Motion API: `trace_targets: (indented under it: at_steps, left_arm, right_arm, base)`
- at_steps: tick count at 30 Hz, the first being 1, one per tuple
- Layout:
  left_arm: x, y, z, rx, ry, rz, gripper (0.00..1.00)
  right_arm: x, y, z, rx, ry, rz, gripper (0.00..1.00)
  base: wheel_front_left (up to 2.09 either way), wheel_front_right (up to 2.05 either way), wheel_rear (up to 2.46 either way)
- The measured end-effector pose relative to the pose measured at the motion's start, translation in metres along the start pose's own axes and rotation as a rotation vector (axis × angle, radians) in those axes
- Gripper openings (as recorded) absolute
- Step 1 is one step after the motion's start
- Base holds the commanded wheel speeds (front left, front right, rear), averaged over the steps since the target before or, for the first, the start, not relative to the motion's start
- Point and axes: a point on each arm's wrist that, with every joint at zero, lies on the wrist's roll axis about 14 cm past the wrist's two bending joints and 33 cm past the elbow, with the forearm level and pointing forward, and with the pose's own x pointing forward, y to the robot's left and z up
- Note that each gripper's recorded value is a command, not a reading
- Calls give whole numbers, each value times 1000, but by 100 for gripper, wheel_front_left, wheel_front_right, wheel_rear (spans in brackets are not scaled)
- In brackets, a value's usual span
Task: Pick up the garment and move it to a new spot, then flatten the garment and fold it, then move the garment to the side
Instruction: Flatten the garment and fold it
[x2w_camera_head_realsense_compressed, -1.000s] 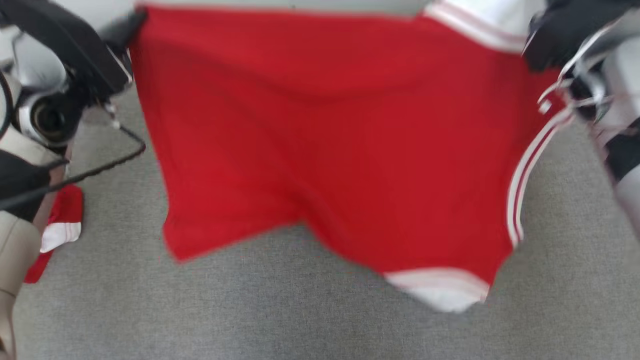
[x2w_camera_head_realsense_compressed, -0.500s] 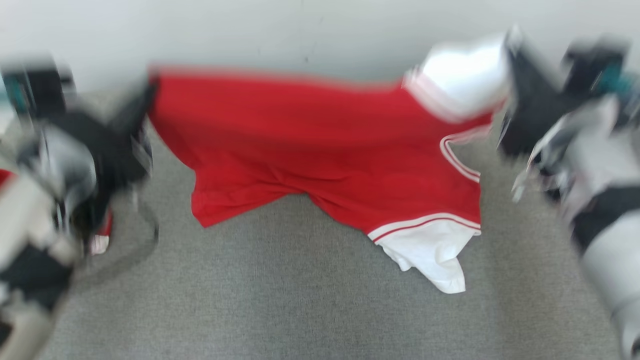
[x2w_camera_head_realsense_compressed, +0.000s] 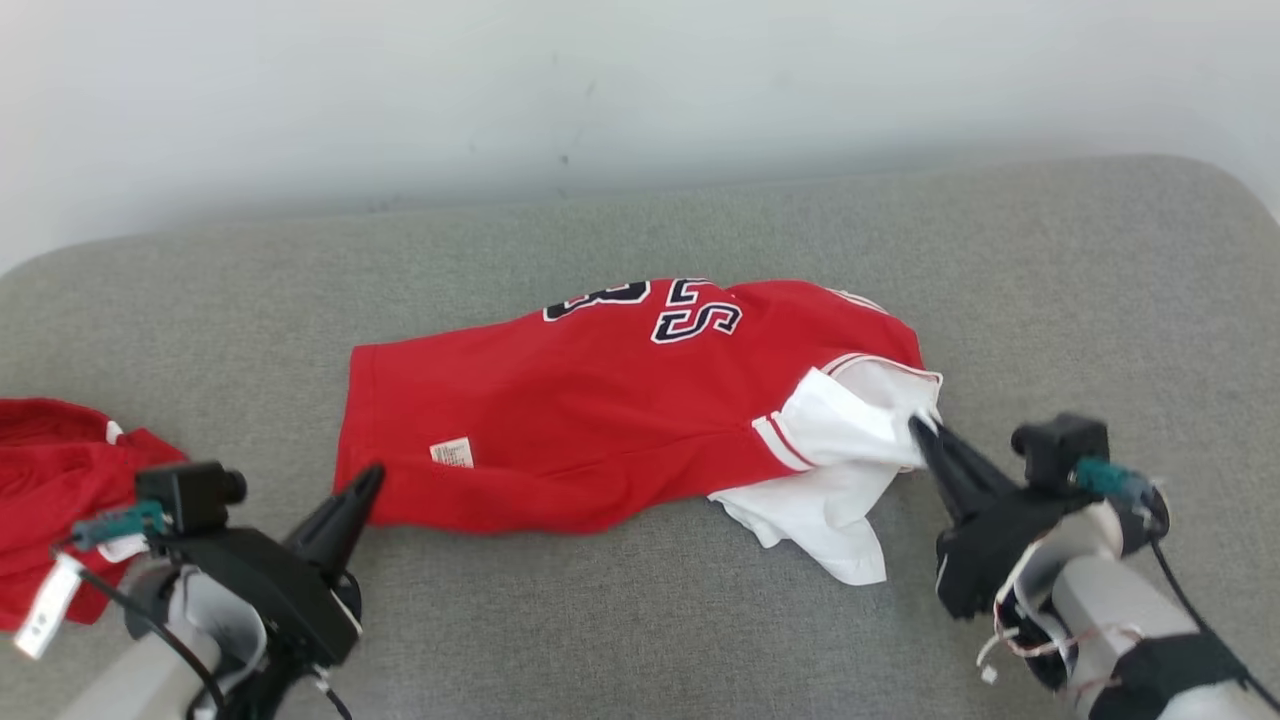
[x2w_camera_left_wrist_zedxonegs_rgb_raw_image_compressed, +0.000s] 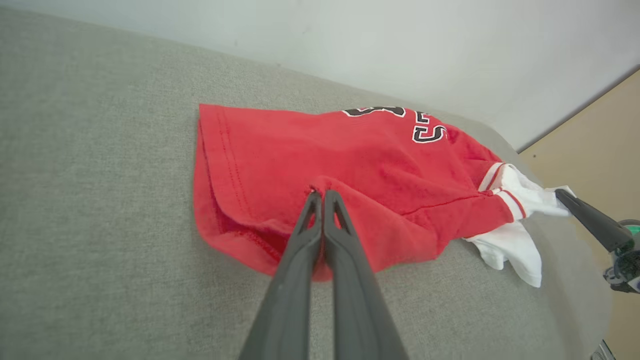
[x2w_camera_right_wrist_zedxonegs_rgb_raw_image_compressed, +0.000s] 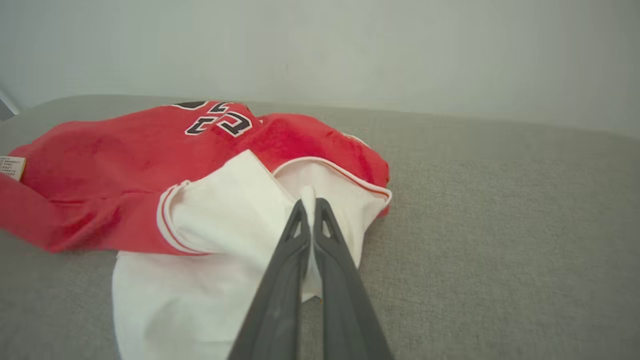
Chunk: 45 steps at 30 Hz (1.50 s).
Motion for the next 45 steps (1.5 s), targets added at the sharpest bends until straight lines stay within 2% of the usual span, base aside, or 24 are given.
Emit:
trace_targets:
  at_steps: [6, 12, 19, 26, 35, 44, 45]
  left_arm:
    - [6, -14, -30, -32, 48, -28, 0]
    - [-3, -12, -59, 22, 119, -20, 0]
    - [-13, -1, -47, 36, 73, 22, 0]
    - [-34, -2, -81, 0, 156, 35, 0]
    - [-42, -5, -83, -32, 153, 39, 0]
    - [-55, -17, -113, -93, 273, 26, 0]
    - [-56, -18, -115, -94, 287, 27, 16]
  right_arm:
    - [-14, -6, -35, 33, 79, -24, 0]
    - [-25, -14, -51, 60, 111, -48, 0]
    - [-32, -20, -36, 103, 59, -58, 0]
    - [-52, -16, -51, 151, 88, -48, 0]
    - [-65, -19, -47, 129, 82, -34, 0]
    - [-64, -15, -47, 122, 87, -12, 0]
    - [-63, -14, -46, 121, 86, -8, 0]
  base:
    - [0, 0, 0]
    - [0, 0, 0]
    - [0, 0, 0]
    - [0, 0, 0]
    - [0, 0, 0]
    - [0, 0, 0]
    - [0, 0, 0]
